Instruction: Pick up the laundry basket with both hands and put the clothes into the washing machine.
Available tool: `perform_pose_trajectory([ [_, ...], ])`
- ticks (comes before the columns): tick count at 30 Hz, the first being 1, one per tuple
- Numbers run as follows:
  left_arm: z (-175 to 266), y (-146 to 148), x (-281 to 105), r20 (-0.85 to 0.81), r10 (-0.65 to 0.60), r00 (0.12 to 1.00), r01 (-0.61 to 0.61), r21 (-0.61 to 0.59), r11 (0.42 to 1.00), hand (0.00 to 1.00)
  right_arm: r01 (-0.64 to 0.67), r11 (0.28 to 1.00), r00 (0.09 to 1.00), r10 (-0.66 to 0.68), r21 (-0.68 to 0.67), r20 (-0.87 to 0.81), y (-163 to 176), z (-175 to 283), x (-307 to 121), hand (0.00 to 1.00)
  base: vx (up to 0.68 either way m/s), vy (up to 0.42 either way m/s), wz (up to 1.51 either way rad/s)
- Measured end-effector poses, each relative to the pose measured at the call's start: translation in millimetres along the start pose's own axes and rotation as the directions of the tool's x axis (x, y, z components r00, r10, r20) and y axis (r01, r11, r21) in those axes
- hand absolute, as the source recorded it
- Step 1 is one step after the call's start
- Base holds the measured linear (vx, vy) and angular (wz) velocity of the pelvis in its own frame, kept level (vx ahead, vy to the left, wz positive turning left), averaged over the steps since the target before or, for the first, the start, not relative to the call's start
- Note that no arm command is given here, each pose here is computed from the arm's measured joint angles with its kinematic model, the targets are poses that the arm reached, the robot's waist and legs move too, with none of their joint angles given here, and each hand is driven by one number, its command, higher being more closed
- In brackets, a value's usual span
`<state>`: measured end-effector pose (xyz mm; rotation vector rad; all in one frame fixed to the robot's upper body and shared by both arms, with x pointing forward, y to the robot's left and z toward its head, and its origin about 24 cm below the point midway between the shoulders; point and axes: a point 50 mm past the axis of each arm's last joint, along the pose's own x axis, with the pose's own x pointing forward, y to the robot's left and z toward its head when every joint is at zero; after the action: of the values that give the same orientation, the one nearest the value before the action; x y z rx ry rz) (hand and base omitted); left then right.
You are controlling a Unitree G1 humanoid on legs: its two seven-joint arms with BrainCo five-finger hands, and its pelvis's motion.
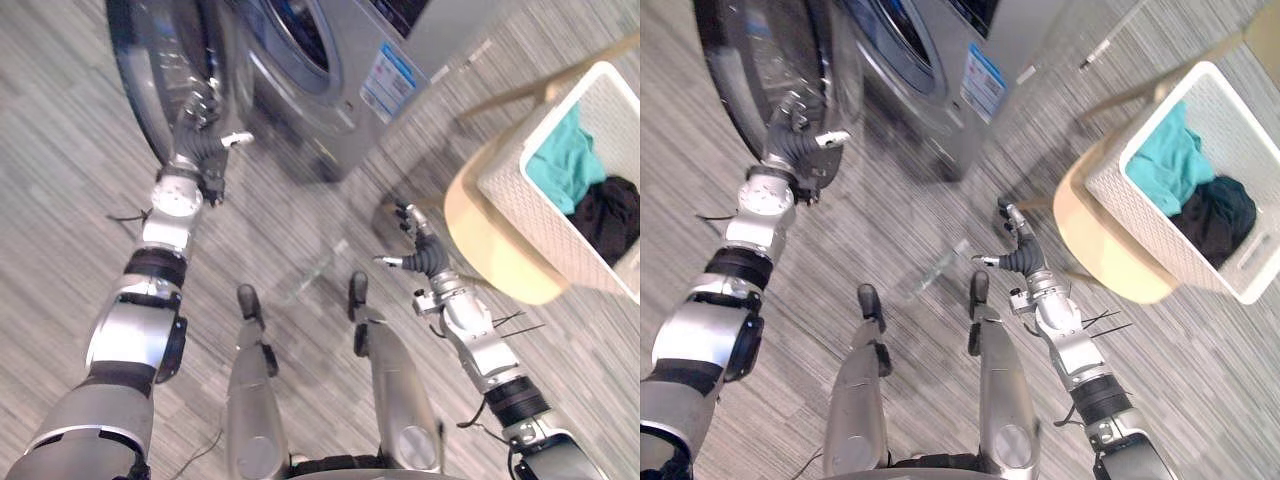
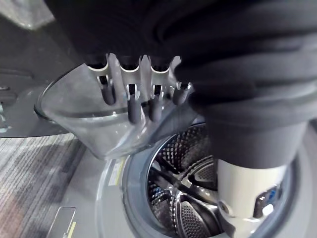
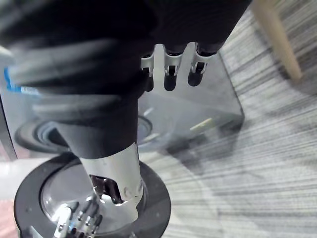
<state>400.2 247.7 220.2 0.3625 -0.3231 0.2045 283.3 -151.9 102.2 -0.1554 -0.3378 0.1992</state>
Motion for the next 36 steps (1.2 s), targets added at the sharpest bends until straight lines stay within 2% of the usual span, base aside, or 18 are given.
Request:
perform_pose_trajectory([
  [5, 7, 27, 2, 0.011, 0.09, 0.996, -0.089, -0.05, 0.995, 0.0, -0.014, 0.997, 0.992, 0.004, 0.08, 0.127, 2, 29, -30, 0.0, -0.03, -0.027, -0.19],
  [12, 13, 38, 1, 0.035, 0.141, 0.989, -0.138, -0.085, 0.987, 0.0, 0.014, 0.99, 0.992, -0.032, 0.141, 0.123, 6, 30, -44, 0.0, 0.04, 0.005, -0.02],
  [15, -13, 47, -14, -0.031, 0.214, 0.976, -0.216, -0.106, 0.971, 0.0, 0.049, 0.985, 0.99, -0.069, 0.163, 0.12, 9, 29, -44, 0.0, 0.07, -0.002, -0.1],
  [19, -62, 66, -48, -0.177, 0.327, 0.928, -0.339, -0.044, 0.94, 0.0, 0.12, 0.983, 0.985, -0.136, 0.142, 0.105, 3, 27, -49, 0.0, 0.03, -0.011, 0.1],
  [22, -106, 86, -88, -0.319, 0.443, 0.838, -0.451, 0.055, 0.891, 0.0, 0.17, 0.977, 0.982, -0.179, 0.125, 0.06, -3, 18, -57, 0.0, 0.02, -0.013, 0.12],
  [25, -132, 86, -115, -0.411, 0.473, 0.78, -0.471, 0.113, 0.875, 0.0, 0.18, 0.976, 0.983, -0.183, 0.122, 0.014, -3, 9, -62, 0.0, 0.01, -0.003, 0.14],
  [27, -149, 79, -135, -0.469, 0.46, 0.754, -0.45, 0.14, 0.882, 0.0, 0.186, 0.976, 0.983, -0.184, 0.113, -0.03, -3, -1, -64, 0.0, 0.0, -0.002, 0.07],
  [30, -173, 50, -164, -0.553, 0.382, 0.74, -0.357, 0.158, 0.921, 0.0, 0.199, 0.975, 0.978, -0.192, 0.099, -0.08, -5, -12, -67, 0.0, 0.01, 0.012, -0.07],
  [33, -200, -3, -216, -0.674, 0.175, 0.717, -0.15, 0.096, 0.984, 0.0, 0.226, 0.971, 0.967, -0.213, 0.077, -0.142, -12, -26, -69, 0.0, 0.03, 0.048, -0.63],
  [35, -207, -56, -266, -0.732, -0.052, 0.679, 0.017, -0.055, 0.998, 0.0, 0.244, 0.969, 0.952, -0.23, 0.046, -0.201, -18, -38, -71, 0.0, 0.05, 0.111, -1.22],
  [36, -207, -67, -276, -0.74, -0.102, 0.665, 0.049, -0.092, 0.995, 0.0, 0.243, 0.969, 0.951, -0.231, 0.037, -0.206, -19, -40, -70, 0.0, 0.05, 0.14, -1.2],
])
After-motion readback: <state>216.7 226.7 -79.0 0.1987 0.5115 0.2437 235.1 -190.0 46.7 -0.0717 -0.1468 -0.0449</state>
